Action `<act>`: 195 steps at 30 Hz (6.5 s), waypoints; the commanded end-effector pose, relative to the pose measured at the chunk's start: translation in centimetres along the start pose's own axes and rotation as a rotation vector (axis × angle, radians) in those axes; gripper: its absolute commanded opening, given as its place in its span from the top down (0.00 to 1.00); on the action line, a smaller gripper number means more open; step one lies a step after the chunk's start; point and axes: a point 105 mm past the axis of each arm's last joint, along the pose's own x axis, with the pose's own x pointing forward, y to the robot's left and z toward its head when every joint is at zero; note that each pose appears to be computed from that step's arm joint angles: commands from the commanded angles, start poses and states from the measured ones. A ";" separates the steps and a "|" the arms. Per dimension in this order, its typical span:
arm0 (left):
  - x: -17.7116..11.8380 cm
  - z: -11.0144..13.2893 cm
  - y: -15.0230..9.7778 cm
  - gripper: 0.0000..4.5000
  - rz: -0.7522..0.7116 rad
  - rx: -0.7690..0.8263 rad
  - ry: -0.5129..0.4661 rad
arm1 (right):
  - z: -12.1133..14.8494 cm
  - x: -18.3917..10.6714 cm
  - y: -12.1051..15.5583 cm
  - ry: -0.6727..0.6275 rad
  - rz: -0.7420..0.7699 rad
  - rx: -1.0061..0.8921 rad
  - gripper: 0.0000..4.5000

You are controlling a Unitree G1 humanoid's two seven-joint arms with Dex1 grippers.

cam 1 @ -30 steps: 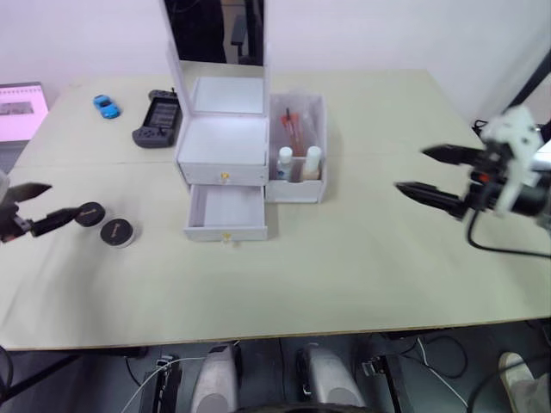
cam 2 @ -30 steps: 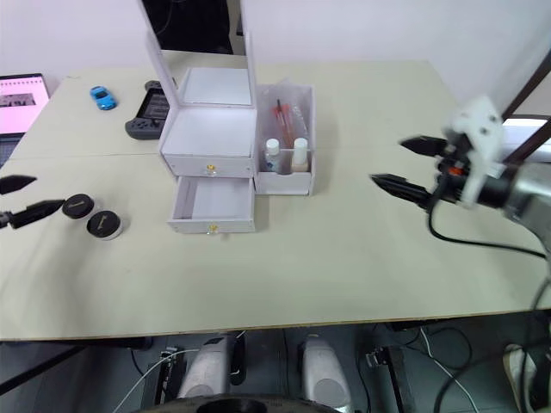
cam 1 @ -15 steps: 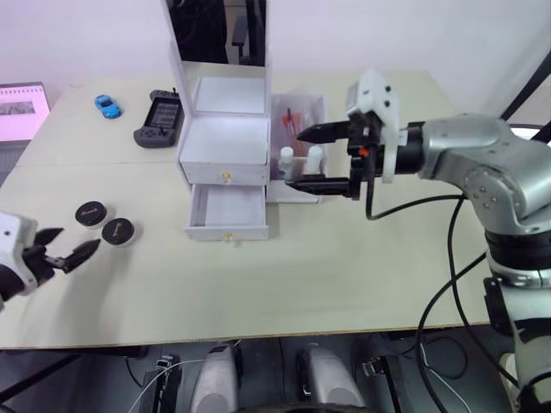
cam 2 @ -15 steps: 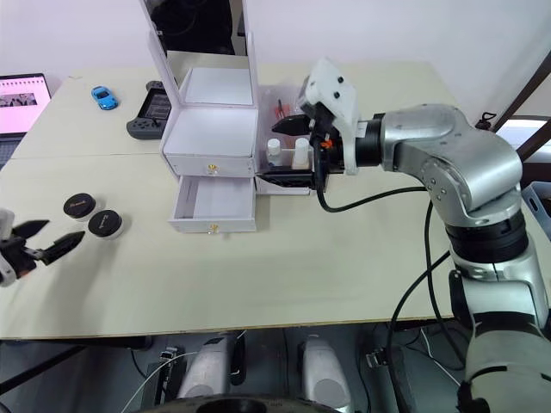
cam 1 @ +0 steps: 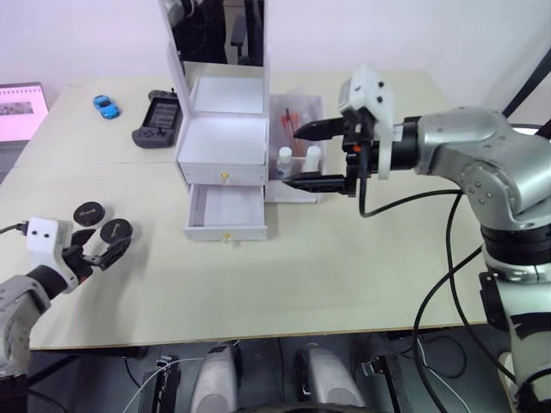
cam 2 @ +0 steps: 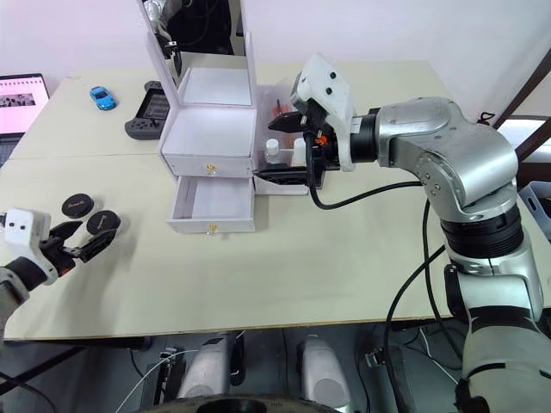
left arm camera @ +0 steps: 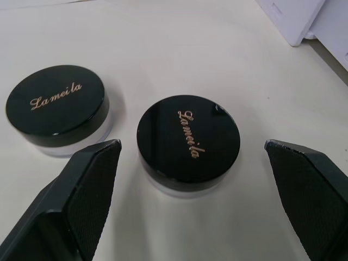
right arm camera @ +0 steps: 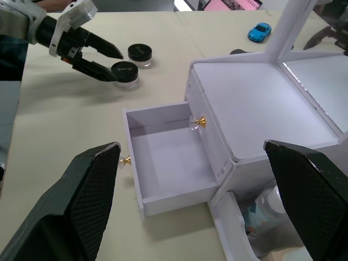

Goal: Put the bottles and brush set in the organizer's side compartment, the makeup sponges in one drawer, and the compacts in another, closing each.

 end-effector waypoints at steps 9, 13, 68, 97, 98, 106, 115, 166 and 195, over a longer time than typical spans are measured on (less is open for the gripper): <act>2.9 -0.5 -0.1 0.13 -0.030 0.013 0.011 | 1.1 -1.5 0.0 -0.017 -0.070 -0.028 0.00; 3.2 -0.3 -0.6 0.41 -0.053 0.026 0.009 | 1.0 -1.6 0.1 -0.016 -0.072 -0.026 0.00; 8.2 8.8 -14.4 0.41 -0.597 0.376 -0.025 | 0.8 -3.4 1.1 -0.016 -0.196 -0.031 0.00; 3.7 11.1 -2.1 0.00 -0.293 0.306 -0.041 | -6.8 -11.5 -2.5 0.057 -0.430 0.090 0.00; 3.3 10.6 -1.0 0.00 -0.257 0.300 -0.029 | -7.5 -12.1 -2.8 0.076 -0.455 0.092 0.00; -2.2 5.6 6.8 0.00 0.026 0.122 0.006 | -11.7 -14.4 -4.5 0.160 -0.581 0.131 0.00; -7.0 0.7 9.9 0.00 0.213 0.168 0.035 | -15.7 -15.9 -5.8 0.272 -0.658 0.200 0.00; 5.6 2.0 6.1 0.00 0.200 -0.039 0.020 | 2.8 -4.5 4.0 -0.110 0.044 0.083 0.00; 2.9 9.8 -9.6 0.41 -0.691 0.256 0.000 | 2.4 -5.0 3.7 -0.095 0.041 0.054 0.00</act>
